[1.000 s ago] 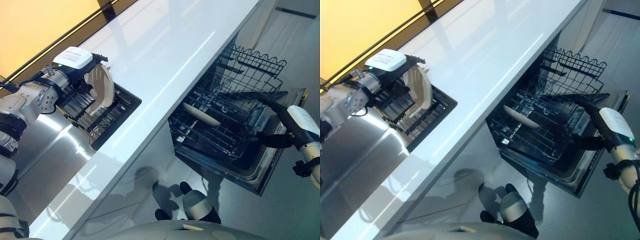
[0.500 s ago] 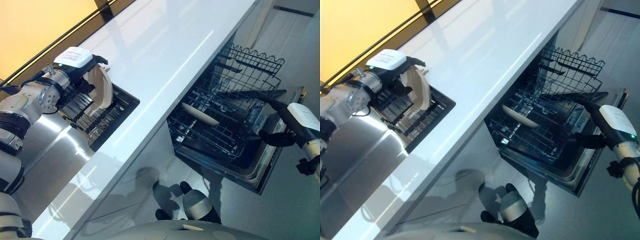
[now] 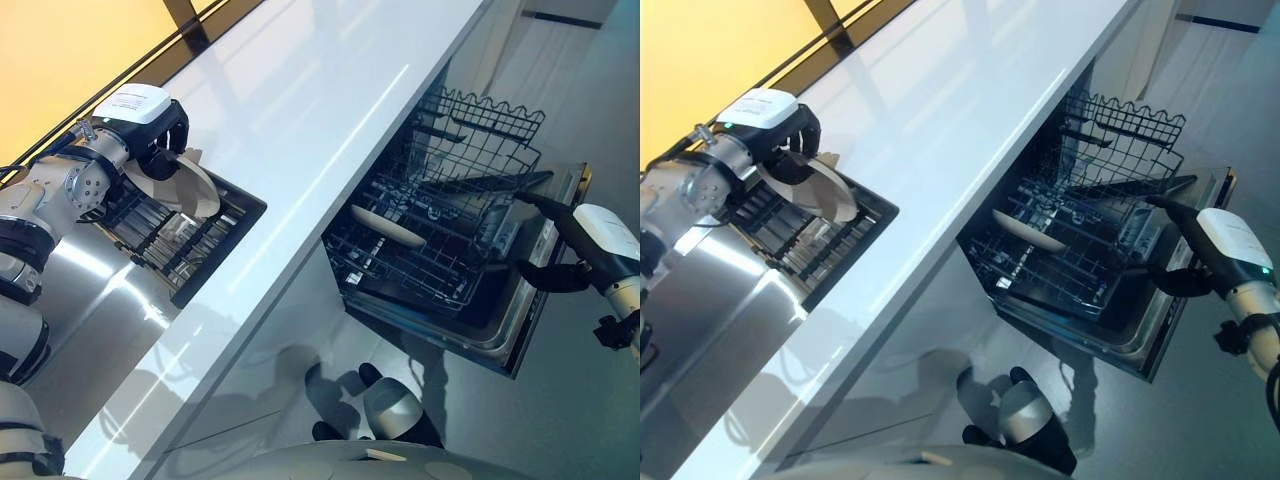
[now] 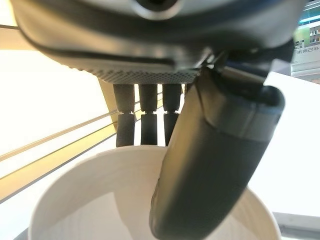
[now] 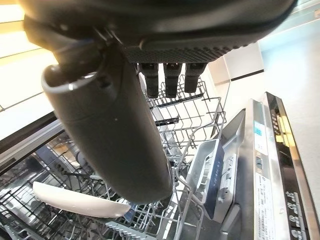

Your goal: Pick up plates and place into dishwasher.

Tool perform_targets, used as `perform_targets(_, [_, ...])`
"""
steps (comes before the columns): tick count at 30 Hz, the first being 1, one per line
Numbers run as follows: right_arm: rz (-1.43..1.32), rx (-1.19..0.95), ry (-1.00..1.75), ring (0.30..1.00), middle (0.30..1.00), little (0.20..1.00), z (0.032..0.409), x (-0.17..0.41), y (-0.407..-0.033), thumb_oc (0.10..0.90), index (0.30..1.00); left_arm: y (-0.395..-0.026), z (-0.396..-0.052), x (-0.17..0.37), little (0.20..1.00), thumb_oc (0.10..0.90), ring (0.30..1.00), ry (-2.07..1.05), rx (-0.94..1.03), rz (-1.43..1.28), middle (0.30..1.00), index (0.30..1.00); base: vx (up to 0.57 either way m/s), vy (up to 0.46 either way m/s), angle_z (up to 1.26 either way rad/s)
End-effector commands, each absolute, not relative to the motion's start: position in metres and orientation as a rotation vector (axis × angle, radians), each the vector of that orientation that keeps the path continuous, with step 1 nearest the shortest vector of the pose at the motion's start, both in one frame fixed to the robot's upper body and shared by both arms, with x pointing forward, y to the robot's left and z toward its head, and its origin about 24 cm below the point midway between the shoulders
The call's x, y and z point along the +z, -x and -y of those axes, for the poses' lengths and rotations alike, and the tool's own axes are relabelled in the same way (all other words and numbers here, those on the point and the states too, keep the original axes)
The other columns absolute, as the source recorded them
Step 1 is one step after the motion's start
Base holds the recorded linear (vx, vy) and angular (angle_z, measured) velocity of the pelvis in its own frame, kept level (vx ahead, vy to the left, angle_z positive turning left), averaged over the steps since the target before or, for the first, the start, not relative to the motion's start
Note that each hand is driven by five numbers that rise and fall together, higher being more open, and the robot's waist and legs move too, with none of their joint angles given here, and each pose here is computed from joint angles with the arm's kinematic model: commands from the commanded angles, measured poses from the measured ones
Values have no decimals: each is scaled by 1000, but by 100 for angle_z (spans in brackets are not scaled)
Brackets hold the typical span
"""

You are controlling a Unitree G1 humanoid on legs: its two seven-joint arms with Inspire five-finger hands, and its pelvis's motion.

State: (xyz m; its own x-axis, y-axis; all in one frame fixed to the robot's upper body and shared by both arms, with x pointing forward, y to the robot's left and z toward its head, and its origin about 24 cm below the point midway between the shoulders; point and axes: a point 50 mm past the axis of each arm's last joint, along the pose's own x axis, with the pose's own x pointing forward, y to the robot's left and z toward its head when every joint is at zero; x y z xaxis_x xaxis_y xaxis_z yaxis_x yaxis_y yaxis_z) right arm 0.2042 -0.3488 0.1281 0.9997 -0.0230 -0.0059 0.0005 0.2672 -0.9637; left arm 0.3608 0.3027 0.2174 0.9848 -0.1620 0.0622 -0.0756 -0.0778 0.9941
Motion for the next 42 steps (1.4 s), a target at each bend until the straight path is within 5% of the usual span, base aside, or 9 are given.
perform_targets(1, [267, -115, 1363, 900, 900, 900, 342, 189, -217, 800, 900, -361, -316, 257, 200, 100, 300, -1615, 107, 248, 300, 300, -47, 14, 0])
perform_targets(42, [864, -177, 931, 900, 900, 900, 299, 259, -209, 800, 900, -316, -281, 341, 200, 100, 300, -1250, 345, 856, 300, 300, -39, 17, 4])
